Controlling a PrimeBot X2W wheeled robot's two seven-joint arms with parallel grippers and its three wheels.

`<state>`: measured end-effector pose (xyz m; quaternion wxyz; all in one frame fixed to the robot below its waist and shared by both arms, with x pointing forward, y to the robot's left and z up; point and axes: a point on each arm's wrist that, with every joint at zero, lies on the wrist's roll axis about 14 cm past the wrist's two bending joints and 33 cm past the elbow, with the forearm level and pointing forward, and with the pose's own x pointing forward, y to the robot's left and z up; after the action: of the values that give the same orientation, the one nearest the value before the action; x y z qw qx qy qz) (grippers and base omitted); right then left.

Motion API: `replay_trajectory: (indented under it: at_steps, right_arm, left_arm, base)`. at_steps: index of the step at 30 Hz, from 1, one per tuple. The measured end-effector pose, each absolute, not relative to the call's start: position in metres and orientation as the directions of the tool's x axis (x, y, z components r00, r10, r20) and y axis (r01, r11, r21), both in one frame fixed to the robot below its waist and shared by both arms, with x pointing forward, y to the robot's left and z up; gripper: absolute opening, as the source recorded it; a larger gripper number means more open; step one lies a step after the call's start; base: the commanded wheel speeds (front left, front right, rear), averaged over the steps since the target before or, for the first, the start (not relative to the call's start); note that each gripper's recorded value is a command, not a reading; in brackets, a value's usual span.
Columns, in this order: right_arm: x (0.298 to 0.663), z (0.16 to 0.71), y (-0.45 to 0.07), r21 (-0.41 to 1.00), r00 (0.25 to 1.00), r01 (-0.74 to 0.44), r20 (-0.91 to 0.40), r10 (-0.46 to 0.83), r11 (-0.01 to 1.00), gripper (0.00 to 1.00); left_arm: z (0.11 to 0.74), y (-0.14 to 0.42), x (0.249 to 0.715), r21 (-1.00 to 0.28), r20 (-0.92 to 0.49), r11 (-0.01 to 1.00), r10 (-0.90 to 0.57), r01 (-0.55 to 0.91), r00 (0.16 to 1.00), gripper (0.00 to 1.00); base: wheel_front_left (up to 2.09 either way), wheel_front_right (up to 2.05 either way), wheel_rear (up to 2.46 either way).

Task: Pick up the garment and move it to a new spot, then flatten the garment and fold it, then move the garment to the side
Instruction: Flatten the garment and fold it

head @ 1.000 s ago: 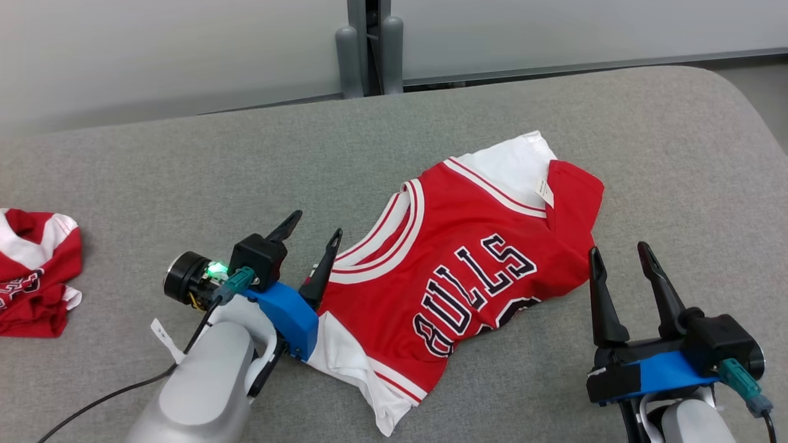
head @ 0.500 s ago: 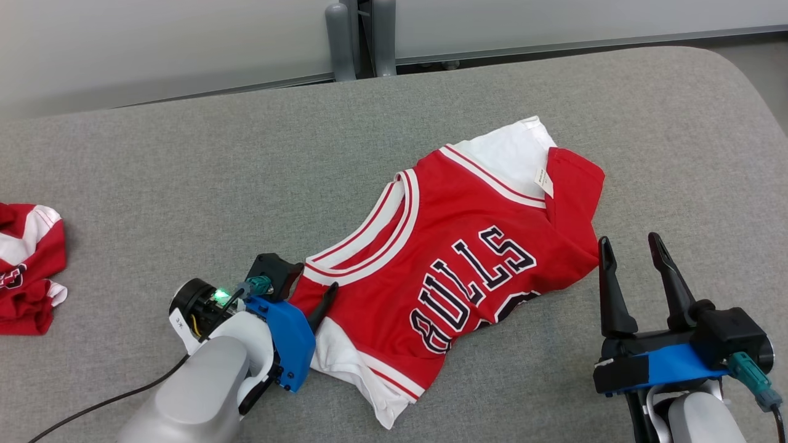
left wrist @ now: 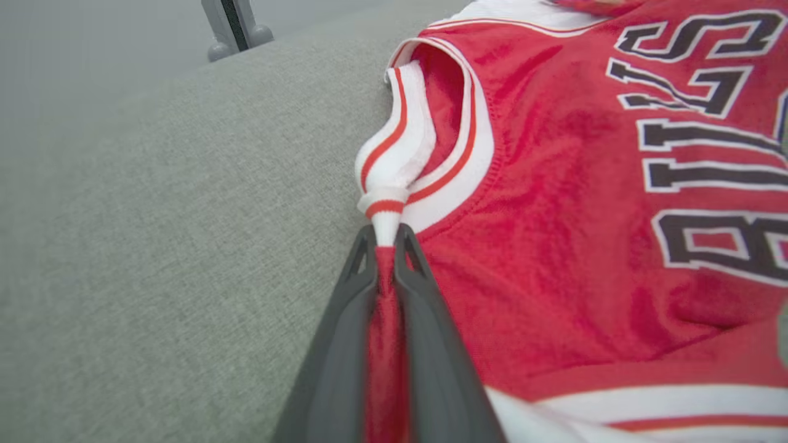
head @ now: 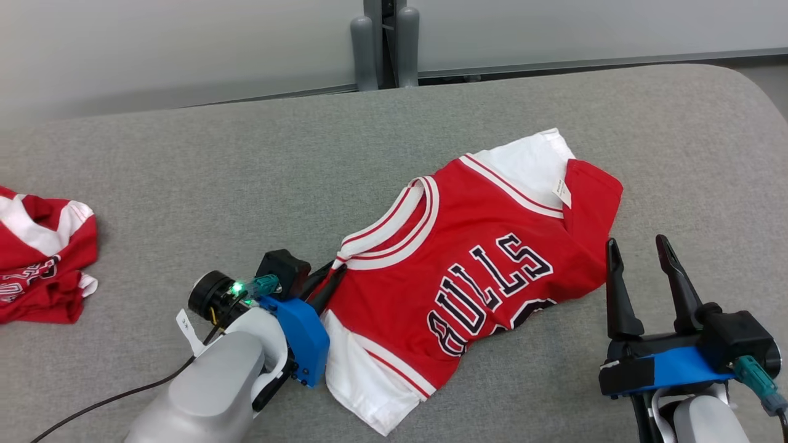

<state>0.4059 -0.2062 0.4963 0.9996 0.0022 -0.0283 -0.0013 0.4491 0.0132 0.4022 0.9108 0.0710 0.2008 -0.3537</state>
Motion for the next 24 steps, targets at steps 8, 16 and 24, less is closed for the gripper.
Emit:
replay_trajectory:
  at_steps: [8, 16, 24]
  right_arm:
    - [0.41, 0.498, -0.181, 0.02, 0.996, -0.067, 0.067, 0.066, 0.998, 1.0]
    - [0.418, 0.502, -0.143, 0.032, 0.982, -0.172, 0.082, 0.169, 0.985, 1.0]
    - [0.419, 0.503, -0.139, 0.032, 0.98, -0.183, 0.082, 0.18, 0.983, 1.0]
  left_arm:
    - [0.44, 0.028, 0.45, -0.005, -0.28, 0.787, -0.594, 0.617, 0.754, 0.0]
    - [0.456, 0.093, 0.443, 0.033, -0.234, 0.882, -0.451, 0.471, 0.861, 0.0]
    - [0.471, 0.133, 0.458, 0.061, -0.188, 0.926, -0.356, 0.373, 0.915, 0.0]
  base:
    - [0.0, 0.0, 0.0]
    - [0.0, 0.0, 0.0]
    - [0.0, 0.0, 0.0]
